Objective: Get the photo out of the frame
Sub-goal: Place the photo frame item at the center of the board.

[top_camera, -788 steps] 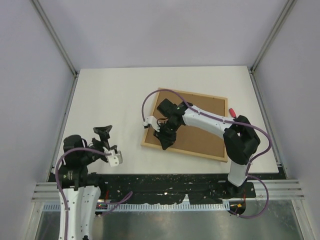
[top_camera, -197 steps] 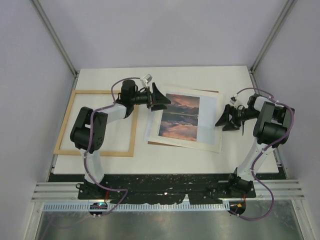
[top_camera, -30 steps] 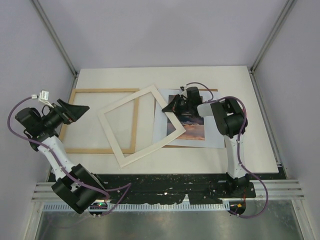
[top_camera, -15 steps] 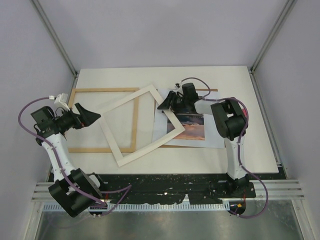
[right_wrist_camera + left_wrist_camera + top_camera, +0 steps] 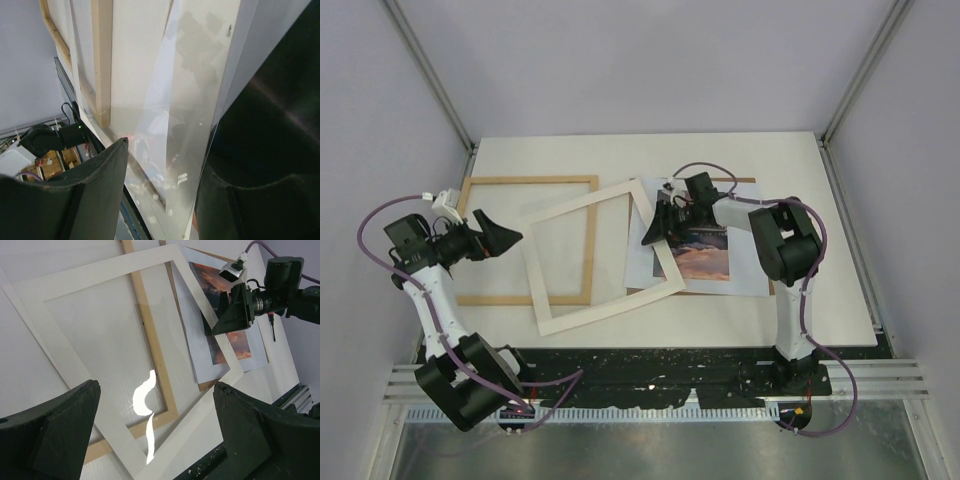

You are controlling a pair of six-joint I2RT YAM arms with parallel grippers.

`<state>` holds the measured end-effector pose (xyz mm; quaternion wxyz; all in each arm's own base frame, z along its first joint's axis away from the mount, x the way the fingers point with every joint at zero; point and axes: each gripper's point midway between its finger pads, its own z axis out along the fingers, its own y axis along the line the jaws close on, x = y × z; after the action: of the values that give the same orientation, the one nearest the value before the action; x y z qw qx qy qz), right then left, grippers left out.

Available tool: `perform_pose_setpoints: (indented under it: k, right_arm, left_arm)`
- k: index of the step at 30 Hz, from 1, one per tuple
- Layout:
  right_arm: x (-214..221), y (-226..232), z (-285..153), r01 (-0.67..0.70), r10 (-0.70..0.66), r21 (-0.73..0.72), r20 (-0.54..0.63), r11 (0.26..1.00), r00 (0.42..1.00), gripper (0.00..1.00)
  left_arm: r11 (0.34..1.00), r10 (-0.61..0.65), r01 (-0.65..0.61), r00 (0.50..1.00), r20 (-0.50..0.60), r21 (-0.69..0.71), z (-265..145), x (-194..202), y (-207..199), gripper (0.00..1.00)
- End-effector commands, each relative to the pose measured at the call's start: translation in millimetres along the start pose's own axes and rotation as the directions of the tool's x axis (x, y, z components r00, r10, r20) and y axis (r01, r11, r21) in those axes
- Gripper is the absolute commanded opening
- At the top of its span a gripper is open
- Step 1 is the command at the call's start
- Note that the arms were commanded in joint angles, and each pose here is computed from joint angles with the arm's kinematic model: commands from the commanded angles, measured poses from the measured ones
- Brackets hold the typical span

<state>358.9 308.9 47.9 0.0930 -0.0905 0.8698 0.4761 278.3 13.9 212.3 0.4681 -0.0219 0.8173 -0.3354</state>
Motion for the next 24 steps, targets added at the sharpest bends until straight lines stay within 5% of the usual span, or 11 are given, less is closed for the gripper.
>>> perform_pose_setpoints:
  k: [1, 11, 18, 24]
  right_arm:
    - [24, 13, -13, 0.053, -0.057, -0.056, -0.083, 0.997, 0.995, 0.55]
    - [63, 24, -4, 0.097, -0.108, -0.06, -0.229, 0.993, 0.967, 0.46]
    - [76, 32, 13, 0.086, -0.109, -0.094, -0.281, 0.992, 0.954, 0.09]
    - [71, 49, 38, 0.098, -0.125, -0.11, -0.273, 0.989, 0.954, 0.08]
  left_arm:
    - [0.999, 0.031, -0.031, 1.0, -0.001, 0.023, 1, -3, -3, 1.0]
    - [0.999, 0.034, -0.034, 0.999, -0.008, 0.033, 1, -2, -4, 1.0]
    - [0.999, 0.028, -0.028, 1.0, -0.009, 0.045, 1, -1, -5, 1.0]
    - [0.998, 0.035, -0.035, 0.999, -0.005, 0.044, 0, -3, -8, 1.0]
